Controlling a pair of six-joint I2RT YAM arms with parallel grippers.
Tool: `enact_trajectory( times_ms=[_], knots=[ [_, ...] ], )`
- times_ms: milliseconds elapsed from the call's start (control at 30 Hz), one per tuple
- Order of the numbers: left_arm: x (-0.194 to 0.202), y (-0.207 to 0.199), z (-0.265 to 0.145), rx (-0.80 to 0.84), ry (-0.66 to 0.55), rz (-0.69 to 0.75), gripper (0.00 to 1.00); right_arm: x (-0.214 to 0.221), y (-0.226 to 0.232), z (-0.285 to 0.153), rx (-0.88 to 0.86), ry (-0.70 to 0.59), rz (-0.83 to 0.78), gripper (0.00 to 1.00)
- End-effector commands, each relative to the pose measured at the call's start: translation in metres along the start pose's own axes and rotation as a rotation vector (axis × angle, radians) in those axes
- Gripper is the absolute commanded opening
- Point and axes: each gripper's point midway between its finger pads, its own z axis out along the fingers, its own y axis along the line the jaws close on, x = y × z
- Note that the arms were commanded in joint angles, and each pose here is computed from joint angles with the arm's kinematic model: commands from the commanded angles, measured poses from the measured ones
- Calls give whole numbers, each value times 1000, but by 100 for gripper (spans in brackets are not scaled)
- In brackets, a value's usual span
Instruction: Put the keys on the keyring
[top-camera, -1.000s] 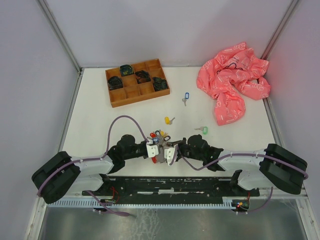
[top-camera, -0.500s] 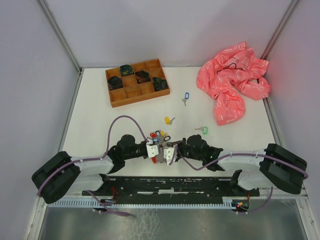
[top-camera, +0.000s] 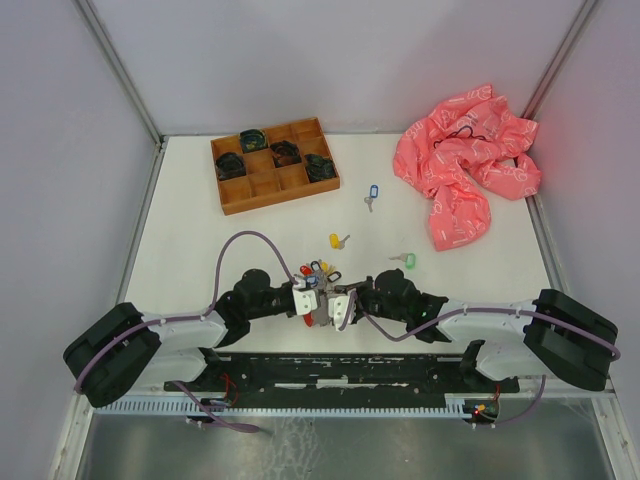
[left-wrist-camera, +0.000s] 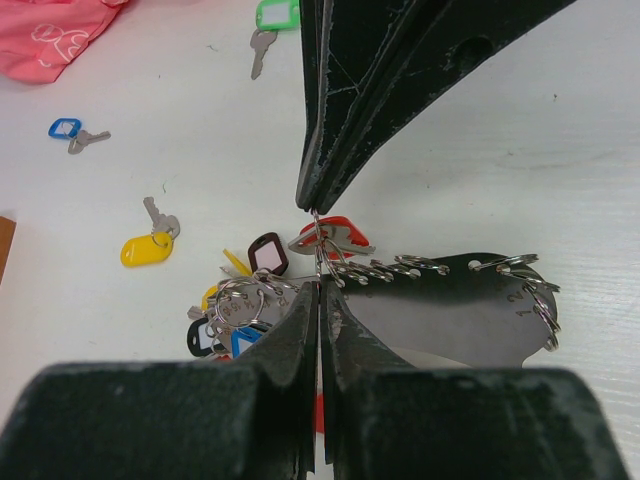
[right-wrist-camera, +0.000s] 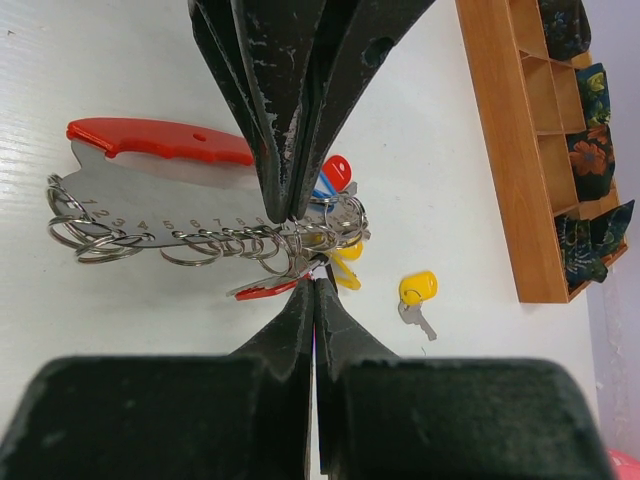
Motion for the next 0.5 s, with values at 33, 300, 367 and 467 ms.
enact_trajectory(
  times_ms=[33,300,367,467],
  knots=[
    [-24,13,5,-17,-75,23,3,-25,-19,4,46,-69,4,1],
    [-24,13,5,-17,-75,23,3,-23,-21,3,64,-58,6,1],
    [-23,13,6,-15,-74,22,3,-23,-21,3,63,-58,7,1],
    [-23,12,6,-14,-71,21,3,-22,-21,4,66,-54,6,1]
  ],
)
